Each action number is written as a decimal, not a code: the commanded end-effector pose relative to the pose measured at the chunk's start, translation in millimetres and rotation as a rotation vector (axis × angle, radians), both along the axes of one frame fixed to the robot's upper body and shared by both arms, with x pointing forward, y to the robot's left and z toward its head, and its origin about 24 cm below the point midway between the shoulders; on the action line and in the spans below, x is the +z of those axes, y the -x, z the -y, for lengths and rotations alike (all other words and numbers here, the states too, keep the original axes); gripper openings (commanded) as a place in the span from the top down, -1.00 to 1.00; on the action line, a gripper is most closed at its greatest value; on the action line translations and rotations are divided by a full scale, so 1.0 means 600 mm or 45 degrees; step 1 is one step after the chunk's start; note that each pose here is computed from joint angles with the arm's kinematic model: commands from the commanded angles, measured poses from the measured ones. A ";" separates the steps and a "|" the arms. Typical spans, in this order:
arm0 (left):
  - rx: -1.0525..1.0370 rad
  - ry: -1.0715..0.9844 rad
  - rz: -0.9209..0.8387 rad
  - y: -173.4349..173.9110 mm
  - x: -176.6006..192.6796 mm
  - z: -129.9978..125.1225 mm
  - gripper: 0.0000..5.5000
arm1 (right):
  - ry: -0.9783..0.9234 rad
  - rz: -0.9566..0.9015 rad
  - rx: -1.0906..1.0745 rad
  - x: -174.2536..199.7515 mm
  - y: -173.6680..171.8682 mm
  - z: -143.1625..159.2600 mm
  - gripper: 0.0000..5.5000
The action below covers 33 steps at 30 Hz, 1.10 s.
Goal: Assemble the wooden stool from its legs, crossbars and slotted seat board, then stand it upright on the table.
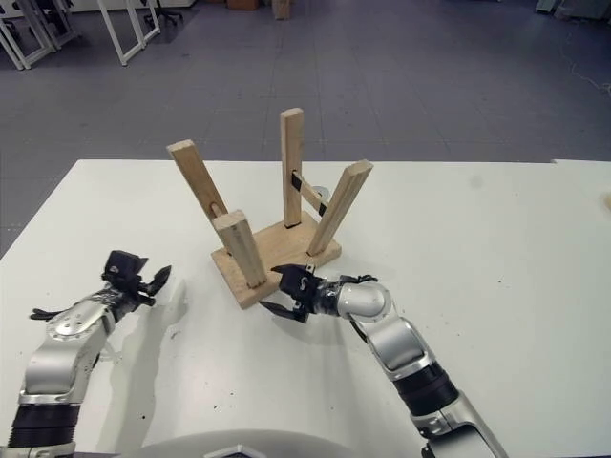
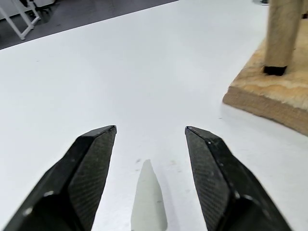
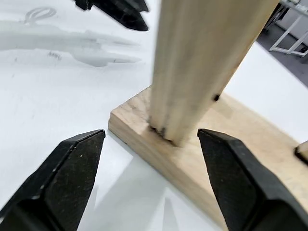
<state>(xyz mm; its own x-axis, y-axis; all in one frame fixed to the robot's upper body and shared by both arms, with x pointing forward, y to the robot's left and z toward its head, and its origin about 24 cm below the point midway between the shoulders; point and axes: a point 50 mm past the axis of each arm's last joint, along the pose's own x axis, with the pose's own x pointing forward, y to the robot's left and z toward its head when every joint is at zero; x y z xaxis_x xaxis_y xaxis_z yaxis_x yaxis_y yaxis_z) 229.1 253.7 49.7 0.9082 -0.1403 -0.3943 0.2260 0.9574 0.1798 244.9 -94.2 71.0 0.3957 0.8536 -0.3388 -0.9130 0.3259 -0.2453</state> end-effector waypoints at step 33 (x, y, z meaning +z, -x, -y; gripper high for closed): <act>-0.992 0.500 0.073 -0.008 0.152 0.130 0.51 | -0.291 -0.313 0.082 0.182 -0.105 0.166 -0.09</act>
